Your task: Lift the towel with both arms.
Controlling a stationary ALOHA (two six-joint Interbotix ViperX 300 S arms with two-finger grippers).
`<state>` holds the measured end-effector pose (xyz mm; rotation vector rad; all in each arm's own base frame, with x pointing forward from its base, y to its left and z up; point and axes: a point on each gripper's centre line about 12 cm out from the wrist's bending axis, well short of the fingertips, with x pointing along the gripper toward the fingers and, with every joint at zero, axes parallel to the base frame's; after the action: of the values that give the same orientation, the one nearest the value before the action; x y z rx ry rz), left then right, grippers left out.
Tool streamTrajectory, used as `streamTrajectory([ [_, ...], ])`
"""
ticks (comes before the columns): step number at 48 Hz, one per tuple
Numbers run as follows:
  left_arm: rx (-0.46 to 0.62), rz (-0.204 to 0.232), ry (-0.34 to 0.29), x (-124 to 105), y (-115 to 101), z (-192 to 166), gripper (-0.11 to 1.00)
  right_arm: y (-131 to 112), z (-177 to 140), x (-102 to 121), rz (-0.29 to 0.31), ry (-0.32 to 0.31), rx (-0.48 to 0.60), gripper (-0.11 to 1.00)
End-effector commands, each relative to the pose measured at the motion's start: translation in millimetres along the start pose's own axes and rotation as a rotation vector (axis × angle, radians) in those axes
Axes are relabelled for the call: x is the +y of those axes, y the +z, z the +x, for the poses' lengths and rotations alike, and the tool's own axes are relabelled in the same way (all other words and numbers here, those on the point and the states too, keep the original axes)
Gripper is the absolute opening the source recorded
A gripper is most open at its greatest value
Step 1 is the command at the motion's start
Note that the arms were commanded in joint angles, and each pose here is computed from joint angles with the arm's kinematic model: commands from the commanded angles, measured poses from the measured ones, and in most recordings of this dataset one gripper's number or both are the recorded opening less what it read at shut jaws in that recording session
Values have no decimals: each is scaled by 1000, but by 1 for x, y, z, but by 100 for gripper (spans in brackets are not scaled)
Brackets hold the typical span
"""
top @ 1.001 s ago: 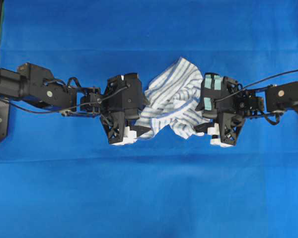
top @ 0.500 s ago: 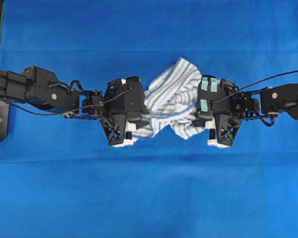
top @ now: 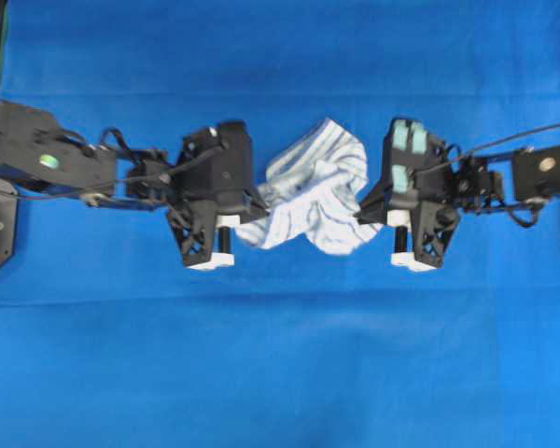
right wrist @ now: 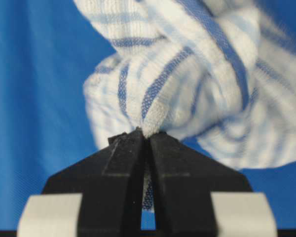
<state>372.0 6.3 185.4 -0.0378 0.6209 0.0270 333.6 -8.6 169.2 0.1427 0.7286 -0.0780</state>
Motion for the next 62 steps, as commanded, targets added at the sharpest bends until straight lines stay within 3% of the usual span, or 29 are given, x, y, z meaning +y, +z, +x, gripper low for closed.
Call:
streamTrajectory([
  [1,-60,-5,4,2,29,-27,2,31,-26,5,-6,10,-76,3],
  [20,-176,-18,22,10,95,-118,2,110,-124,8,-55,-27,-202,3],
  [38,-318,-22,76,25,150,-201,2,172,-187,6,-105,-99,-306,3],
  [44,-337,-16,77,24,158,-215,2,183,-198,6,-106,-102,-336,3],
  [62,-344,8,81,24,159,-217,3,184,-191,6,-135,-110,-316,3],
])
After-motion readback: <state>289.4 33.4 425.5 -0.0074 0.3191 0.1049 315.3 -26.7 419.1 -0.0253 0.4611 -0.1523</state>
